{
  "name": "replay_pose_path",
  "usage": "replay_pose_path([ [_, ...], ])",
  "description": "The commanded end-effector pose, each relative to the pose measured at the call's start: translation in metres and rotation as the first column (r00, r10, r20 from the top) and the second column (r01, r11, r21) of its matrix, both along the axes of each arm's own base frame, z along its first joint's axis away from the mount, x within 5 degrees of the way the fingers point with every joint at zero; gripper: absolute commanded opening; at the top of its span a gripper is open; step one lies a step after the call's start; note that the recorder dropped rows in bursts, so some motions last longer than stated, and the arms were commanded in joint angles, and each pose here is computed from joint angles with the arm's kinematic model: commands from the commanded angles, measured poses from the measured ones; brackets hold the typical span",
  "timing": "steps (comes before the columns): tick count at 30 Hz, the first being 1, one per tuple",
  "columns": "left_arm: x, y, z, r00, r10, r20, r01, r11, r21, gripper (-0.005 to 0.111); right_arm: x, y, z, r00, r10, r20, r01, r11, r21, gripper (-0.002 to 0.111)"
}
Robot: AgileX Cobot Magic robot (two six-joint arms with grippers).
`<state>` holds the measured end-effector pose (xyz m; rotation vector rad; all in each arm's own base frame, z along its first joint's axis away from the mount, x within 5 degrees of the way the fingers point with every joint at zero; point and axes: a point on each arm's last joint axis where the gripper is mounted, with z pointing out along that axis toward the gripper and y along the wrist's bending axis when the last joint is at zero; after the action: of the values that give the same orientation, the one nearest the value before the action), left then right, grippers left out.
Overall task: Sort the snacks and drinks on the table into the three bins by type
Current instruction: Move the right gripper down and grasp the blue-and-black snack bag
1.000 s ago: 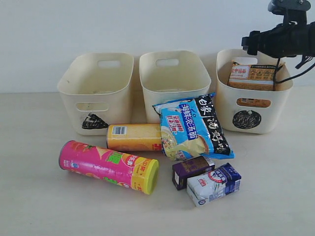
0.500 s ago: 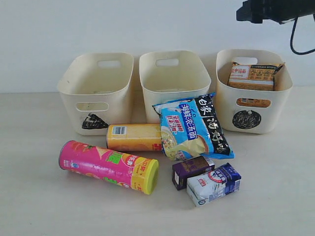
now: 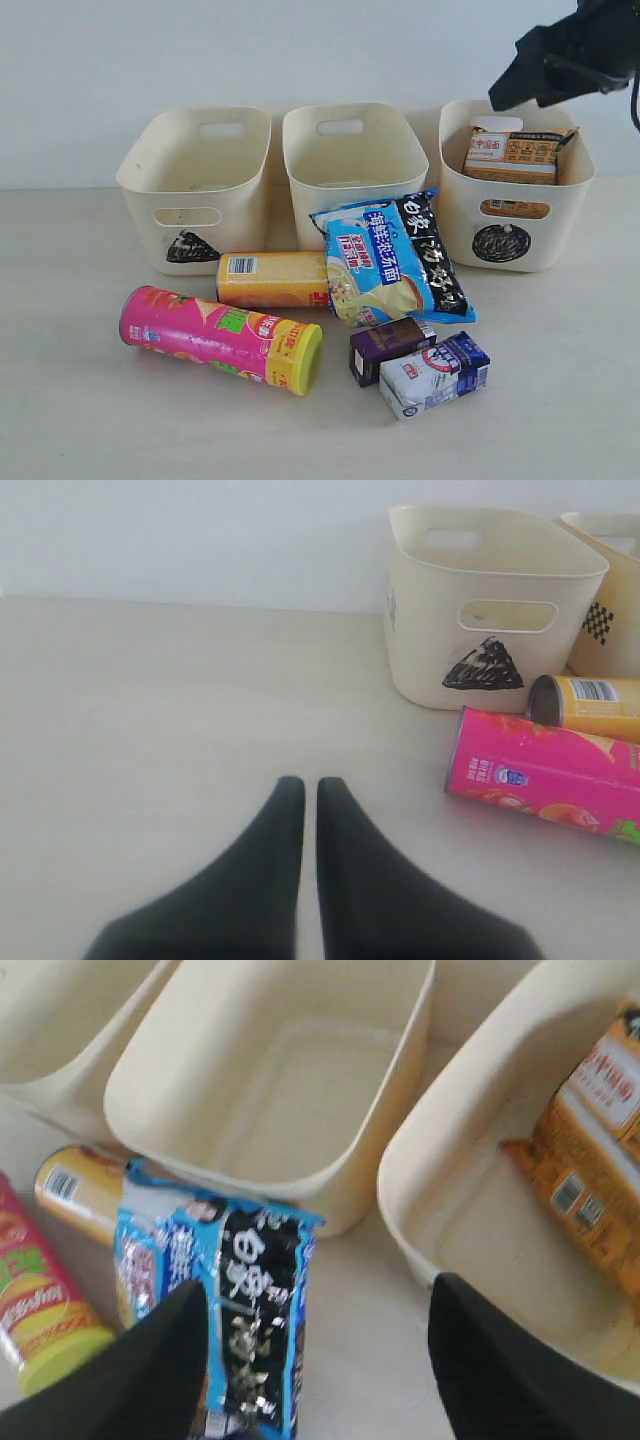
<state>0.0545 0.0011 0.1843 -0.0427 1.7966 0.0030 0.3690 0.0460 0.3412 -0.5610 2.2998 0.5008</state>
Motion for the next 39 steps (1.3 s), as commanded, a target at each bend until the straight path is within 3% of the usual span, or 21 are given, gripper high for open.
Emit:
replay_pose_path([
  [1,0.000,0.000,0.001,1.000,0.000,0.007,0.000,1.000,0.010,0.004,-0.019,0.003,-0.018,0.989,0.070,-0.129,-0.070,0.998,0.006,0.063],
  [10,0.000,0.000,0.001,1.000,0.000,0.007,0.000,1.000,0.010,0.004,-0.029,0.004,-0.069,0.972,0.031,-0.233,-0.023,0.999,0.035,0.079],
  [14,0.000,0.000,0.001,1.000,0.000,0.007,0.000,1.000,0.010,0.004,-0.026,0.008,-0.085,0.962,0.034,-0.270,-0.007,0.995,0.100,0.085],
  [19,0.000,0.000,0.001,1.000,0.000,0.007,0.000,1.000,0.010,0.004,-0.014,0.014,-0.107,0.951,0.060,-0.304,0.001,0.981,0.196,0.085],
  [39,0.000,0.000,0.001,1.000,0.000,0.005,0.000,1.000,0.010,0.004,0.014,0.030,-0.175,0.947,0.136,-0.290,-0.038,0.947,0.318,0.085],
])
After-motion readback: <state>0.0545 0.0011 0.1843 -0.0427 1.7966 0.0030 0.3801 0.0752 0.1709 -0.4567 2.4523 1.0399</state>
